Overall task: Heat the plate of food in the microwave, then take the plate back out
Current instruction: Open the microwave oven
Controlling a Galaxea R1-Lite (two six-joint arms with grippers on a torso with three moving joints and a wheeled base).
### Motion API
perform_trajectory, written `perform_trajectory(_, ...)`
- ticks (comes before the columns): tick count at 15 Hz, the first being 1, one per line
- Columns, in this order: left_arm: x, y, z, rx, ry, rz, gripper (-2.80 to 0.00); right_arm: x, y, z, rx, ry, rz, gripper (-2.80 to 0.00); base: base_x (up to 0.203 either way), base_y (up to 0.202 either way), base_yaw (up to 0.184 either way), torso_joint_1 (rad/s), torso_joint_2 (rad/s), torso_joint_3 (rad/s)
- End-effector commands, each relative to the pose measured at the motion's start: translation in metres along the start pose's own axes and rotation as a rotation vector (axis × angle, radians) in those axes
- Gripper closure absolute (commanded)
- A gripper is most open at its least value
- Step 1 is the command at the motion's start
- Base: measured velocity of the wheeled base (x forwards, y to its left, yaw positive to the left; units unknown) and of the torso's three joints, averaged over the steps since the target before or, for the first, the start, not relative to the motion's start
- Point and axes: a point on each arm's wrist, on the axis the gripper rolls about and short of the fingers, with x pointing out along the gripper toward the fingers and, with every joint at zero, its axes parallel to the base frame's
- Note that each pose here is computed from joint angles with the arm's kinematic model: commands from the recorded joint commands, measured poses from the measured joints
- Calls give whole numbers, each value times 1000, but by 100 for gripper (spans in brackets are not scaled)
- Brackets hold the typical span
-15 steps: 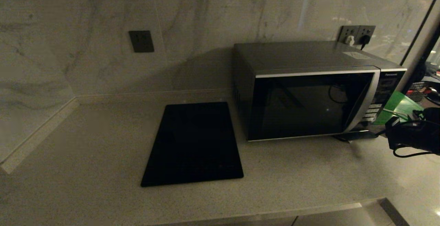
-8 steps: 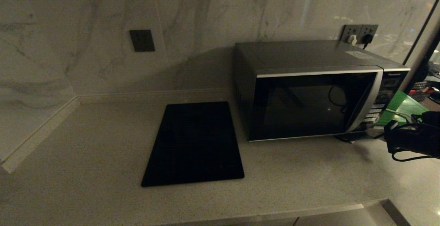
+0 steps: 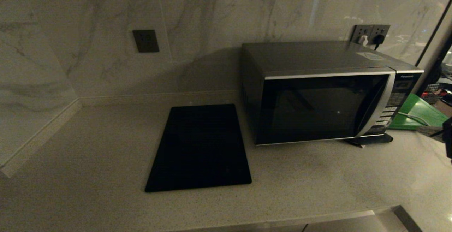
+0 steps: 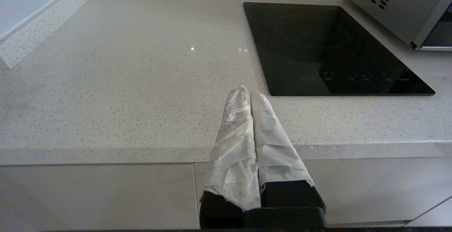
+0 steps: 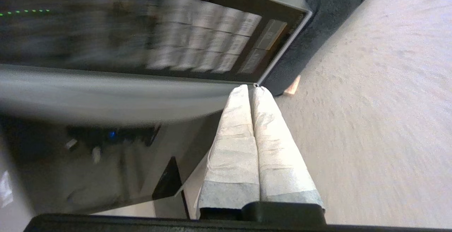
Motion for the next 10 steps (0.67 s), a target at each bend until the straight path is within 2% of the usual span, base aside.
perform_trajectory(1, 0, 0, 0, -1, 1, 1, 0, -86, 65, -17, -111, -156, -40, 0, 0, 0, 0, 0, 0, 0)
perform_trajectory(3, 0, 0, 0, -1, 1, 1, 0, -134, 90, -49, -173, -268, -178, 0, 0, 0, 0, 0, 0, 0)
perform_trajectory(5, 0, 0, 0, -1, 1, 1, 0, -171, 103, -93, -235, -369, -304, 0, 0, 0, 0, 0, 0, 0)
perform_trajectory(8, 0, 0, 0, -1, 1, 1, 0, -201, 102, -159, -318, -552, -550, 0, 0, 0, 0, 0, 0, 0)
perform_trajectory(10, 0, 0, 0, -1, 2, -1, 0, -211, 102, -190, -403, -605, -599, 0, 0, 0, 0, 0, 0, 0)
